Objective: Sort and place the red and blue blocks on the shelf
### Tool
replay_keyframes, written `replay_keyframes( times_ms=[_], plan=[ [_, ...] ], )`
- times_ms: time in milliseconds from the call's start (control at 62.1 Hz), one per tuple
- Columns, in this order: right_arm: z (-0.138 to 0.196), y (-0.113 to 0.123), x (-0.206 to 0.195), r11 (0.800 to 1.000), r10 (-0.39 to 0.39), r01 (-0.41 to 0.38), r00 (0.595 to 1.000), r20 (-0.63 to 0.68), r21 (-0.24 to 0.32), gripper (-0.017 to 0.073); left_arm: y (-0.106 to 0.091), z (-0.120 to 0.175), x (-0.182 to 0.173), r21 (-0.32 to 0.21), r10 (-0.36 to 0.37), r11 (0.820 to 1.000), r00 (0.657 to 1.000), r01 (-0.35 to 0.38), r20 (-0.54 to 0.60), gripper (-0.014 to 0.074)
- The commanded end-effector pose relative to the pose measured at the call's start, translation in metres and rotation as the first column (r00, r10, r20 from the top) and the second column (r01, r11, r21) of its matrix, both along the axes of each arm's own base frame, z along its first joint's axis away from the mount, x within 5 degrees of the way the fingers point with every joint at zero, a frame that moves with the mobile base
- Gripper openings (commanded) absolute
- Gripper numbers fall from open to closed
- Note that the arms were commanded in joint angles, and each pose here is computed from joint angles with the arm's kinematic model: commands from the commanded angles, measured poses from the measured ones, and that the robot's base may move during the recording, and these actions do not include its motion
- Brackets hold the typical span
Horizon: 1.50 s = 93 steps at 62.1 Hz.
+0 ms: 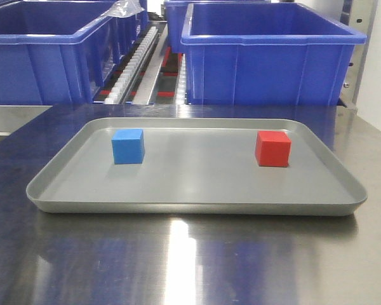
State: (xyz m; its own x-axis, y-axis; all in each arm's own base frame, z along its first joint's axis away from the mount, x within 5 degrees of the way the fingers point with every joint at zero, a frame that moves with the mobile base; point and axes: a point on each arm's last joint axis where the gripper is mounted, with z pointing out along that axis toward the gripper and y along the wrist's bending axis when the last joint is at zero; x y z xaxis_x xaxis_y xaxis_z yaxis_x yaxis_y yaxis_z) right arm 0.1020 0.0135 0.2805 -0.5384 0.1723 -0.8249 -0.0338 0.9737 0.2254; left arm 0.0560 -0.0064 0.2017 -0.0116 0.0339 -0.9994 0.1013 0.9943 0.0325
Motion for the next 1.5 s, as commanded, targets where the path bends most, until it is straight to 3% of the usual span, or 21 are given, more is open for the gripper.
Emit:
replay_keyframes(
  times_ms=[0, 242, 387, 580, 693, 838, 886, 1144, 1353, 1482],
  plan=[
    [0.019, 0.002, 0.017, 1.0, 0.014, -0.014, 1.0, 0.022, 0.001, 0.006, 0.001, -0.006, 0.0, -0.012, 0.013, 1.0, 0.998, -0.012, 0.058, 0.0125],
    [0.017, 0.022, 0.052, 0.99, 0.14, -0.14, 0.979, -0.146, 0.011, 0.006, 0.001, -0.006, 0.0, -0.012, 0.013, 1.0, 0.998, -0.012, 0.058, 0.0125],
    [0.008, 0.034, 0.08, 0.988, 0.153, -0.146, 0.956, -0.249, 0.047, 0.006, 0.001, -0.006, 0.0, -0.012, 0.013, 1.0, 0.998, -0.012, 0.058, 0.0125],
    [0.007, 0.053, 0.116, 0.983, 0.18, -0.183, 0.927, -0.328, 0.023, 0.0072, 0.001, -0.006, 0.0, -0.012, 0.013, 1.0, 0.998, -0.012, 0.058, 0.0125],
    [0.007, 0.065, 0.133, 0.976, 0.19, -0.215, 0.896, -0.401, -0.019, 0.0211, 0.001, -0.006, 0.0, -0.012, 0.013, 1.0, 0.998, -0.012, 0.058, 0.0125],
    [0.008, 0.083, 0.154, 0.985, 0.134, -0.172, 0.858, -0.495, -0.032, 0.0568, 0.001, -0.006, 0.0, -0.012, 0.013, 1.0, 0.998, -0.012, 0.058, 0.0125],
    [0.01, 0.092, 0.161, 0.985, 0.132, -0.17, 0.85, -0.51, -0.03, 0.0636, 0.001, -0.006, 0.0, -0.012, 0.013, 1.0, 0.998, -0.012, 0.058, 0.0125],
    [0.01, 0.127, 0.198, 0.973, 0.129, -0.217, 0.786, -0.604, -0.076, 0.0626, 0.001, -0.006, 0.0, -0.012, 0.013, 1.0, 0.998, -0.012, 0.058, 0.0125],
    [0.005, 0.146, 0.232, 0.987, 0.046, -0.135, 0.75, -0.66, -0.085, 0.0626, 0.001, -0.006, 0.0, -0.012, 0.013, 1.0, 0.998, -0.012, 0.058, 0.0125],
    [0.005, 0.154, 0.244, 0.987, 0.041, -0.135, 0.742, -0.669, -0.09, 0.0626, 0.001, -0.006, 0.0, -0.012, 0.013, 1.0, 0.998, -0.012, 0.058, 0.0125]
  ],
)
